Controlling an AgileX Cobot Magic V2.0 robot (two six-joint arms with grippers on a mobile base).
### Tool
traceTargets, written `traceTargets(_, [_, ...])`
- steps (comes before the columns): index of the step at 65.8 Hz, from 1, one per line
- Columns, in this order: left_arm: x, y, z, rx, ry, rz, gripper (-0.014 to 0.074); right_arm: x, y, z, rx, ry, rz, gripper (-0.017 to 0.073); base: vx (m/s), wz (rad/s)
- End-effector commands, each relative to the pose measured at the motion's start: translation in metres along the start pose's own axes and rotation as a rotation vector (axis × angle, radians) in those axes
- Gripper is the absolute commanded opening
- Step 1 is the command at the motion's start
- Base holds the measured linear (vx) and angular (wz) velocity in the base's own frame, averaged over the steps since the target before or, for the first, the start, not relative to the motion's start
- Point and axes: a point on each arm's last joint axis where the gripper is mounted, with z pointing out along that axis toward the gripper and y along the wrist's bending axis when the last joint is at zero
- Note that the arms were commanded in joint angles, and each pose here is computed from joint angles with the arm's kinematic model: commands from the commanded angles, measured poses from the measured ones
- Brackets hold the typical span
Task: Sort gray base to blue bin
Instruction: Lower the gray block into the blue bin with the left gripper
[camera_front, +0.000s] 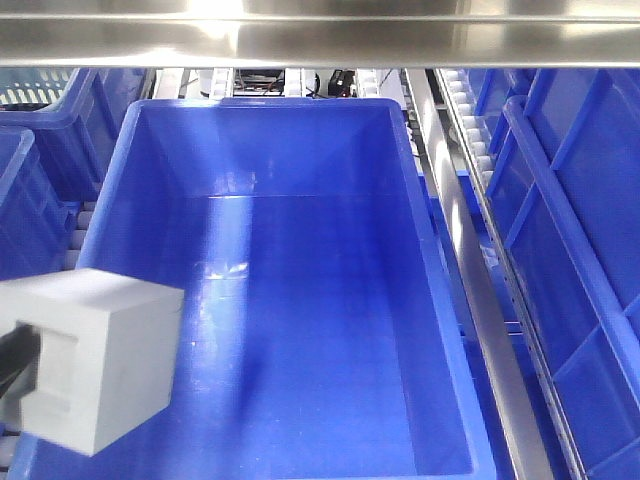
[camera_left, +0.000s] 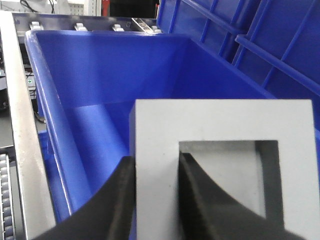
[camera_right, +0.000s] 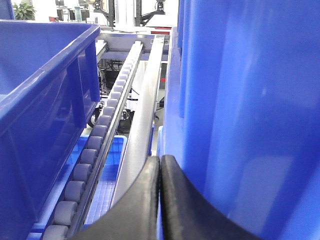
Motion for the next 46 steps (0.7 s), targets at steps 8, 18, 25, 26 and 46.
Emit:
traceTargets(8, [-0.048, -0.012, 0.018, 0.031, -0.093, -0.037, 0.0002, -0.003, 0.000, 0.000, 0.001, -0.075, -0.016, -0.0009, 0.00, 0.00])
traceTargets(18, [-0.064, -0.015, 0.050, 0.016, -0.034, 0.018, 0.0004, -0.003, 0.000, 0.000, 0.001, -0.075, -0.016, -0.0009, 0.00, 0.00])
traceTargets(25, [-0.073, -0.017, 0.075, 0.006, 0.011, 0.038, 0.0004, -0.003, 0.000, 0.000, 0.001, -0.075, -0.016, -0.0009, 0.00, 0.00])
traceTargets(26, [-0.074, -0.017, 0.079, 0.005, 0.017, 0.042, 0.0004, -0.003, 0.000, 0.000, 0.001, -0.075, -0.016, -0.0009, 0.00, 0.00])
traceTargets(46, [-0.069, -0.016, 0.162, -0.021, 0.194, 0.114, 0.0004, -0.003, 0.000, 0.000, 0.001, -0.075, -0.016, -0.0009, 0.00, 0.00])
